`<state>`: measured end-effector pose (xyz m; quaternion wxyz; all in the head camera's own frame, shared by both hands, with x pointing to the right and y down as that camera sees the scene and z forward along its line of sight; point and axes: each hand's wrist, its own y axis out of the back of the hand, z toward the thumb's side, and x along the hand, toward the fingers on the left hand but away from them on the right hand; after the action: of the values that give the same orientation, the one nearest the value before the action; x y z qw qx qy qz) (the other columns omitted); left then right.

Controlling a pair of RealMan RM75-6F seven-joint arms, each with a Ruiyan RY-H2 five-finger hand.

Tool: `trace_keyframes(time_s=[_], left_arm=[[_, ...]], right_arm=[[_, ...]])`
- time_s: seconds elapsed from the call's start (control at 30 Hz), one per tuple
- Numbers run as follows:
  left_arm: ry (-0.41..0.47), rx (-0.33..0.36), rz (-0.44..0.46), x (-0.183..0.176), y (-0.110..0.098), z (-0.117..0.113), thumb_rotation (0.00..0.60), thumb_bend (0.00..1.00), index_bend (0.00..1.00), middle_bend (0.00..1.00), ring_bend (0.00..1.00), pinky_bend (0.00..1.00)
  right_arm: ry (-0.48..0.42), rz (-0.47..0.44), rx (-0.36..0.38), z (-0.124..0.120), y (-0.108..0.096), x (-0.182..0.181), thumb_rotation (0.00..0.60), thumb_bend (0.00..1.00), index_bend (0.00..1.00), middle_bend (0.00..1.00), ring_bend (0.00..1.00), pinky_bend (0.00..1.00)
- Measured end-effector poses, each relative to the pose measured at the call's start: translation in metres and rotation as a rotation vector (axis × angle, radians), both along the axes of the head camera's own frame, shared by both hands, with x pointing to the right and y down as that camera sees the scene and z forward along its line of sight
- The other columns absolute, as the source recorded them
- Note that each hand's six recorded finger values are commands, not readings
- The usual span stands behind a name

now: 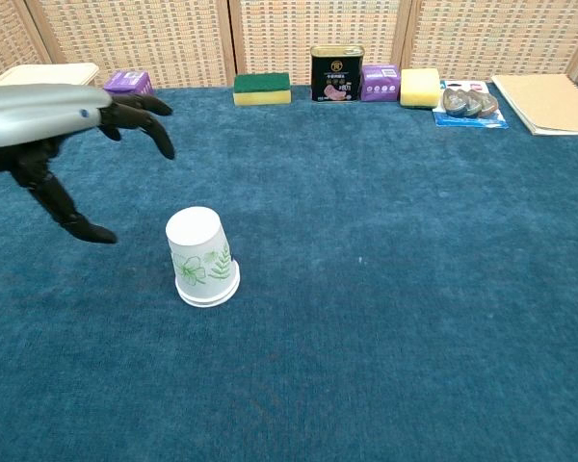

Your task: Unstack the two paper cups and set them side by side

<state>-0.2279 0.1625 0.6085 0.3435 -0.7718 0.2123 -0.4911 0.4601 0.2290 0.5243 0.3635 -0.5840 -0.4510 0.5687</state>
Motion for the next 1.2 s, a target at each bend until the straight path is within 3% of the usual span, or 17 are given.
trace_keyframes(time_s=[0.53, 1.2], left_arm=[[-0.029, -0.005, 0.045, 0.032, 0.004, 0.017, 0.6, 0.13, 0.35, 0.0, 0.0, 0.14], [-0.056, -0.018, 0.05, 0.042, 0.003, 0.026, 0.6, 0.21, 0.35, 0.0, 0.0, 0.14]], right_arm=[[-0.008, 0.003, -0.003, 0.001, -0.001, 0.001, 0.6, 0.0, 0.11, 0.0, 0.0, 0.0], [-0.02, 0.006, -0.009, 0.001, -0.002, 0.003, 0.6, 0.0, 0.11, 0.0, 0.0, 0.0]])
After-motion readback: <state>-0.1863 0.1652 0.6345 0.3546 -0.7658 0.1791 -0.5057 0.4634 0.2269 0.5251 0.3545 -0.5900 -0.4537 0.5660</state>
